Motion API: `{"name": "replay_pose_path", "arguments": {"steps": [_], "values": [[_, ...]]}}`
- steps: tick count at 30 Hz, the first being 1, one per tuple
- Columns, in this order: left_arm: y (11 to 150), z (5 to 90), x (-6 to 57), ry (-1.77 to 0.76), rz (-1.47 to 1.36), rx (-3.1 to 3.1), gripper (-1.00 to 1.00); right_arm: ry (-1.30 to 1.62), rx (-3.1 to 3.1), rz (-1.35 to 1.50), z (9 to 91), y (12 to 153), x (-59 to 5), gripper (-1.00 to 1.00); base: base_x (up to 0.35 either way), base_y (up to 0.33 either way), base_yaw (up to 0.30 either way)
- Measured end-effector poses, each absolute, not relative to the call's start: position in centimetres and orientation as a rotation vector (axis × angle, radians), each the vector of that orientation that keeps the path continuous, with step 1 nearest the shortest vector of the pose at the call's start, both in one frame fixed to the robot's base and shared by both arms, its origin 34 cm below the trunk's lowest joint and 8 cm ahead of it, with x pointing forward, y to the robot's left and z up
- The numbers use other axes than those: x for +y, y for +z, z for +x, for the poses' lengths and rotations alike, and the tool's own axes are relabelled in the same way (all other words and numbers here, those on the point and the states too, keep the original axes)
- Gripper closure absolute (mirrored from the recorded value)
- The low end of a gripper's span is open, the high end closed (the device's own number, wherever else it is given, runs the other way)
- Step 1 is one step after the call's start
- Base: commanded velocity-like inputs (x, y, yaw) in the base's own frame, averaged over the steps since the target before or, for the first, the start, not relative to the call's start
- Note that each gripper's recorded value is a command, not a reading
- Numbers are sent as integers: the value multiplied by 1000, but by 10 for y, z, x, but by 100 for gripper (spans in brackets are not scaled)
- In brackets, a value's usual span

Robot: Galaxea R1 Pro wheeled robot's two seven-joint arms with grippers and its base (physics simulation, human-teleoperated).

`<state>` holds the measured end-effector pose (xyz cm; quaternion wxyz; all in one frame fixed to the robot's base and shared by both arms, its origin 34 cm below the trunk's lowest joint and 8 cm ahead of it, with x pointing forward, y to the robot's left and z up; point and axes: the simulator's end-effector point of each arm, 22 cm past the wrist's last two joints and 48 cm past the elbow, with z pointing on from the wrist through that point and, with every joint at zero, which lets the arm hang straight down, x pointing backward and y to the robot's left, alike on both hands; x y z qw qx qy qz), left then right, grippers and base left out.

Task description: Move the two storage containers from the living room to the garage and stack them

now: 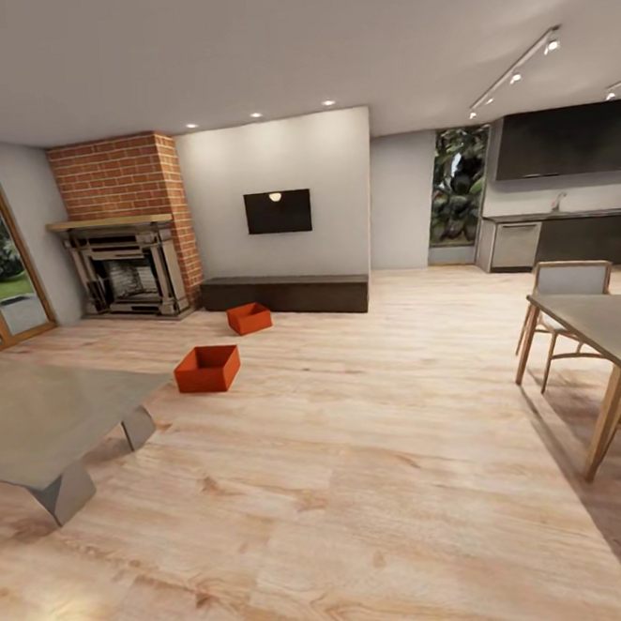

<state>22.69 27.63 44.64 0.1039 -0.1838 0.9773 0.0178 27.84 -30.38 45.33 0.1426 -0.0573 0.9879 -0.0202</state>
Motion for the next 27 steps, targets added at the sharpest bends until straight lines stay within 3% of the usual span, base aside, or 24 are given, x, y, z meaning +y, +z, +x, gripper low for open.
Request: {"name": "replay_pose_path", "arguments": {"steps": [27], "values": [[446, 227, 276, 52, -544, 2883, -100, -58, 2850, -165, 278, 453, -304, -100, 326, 0, 0]]}}
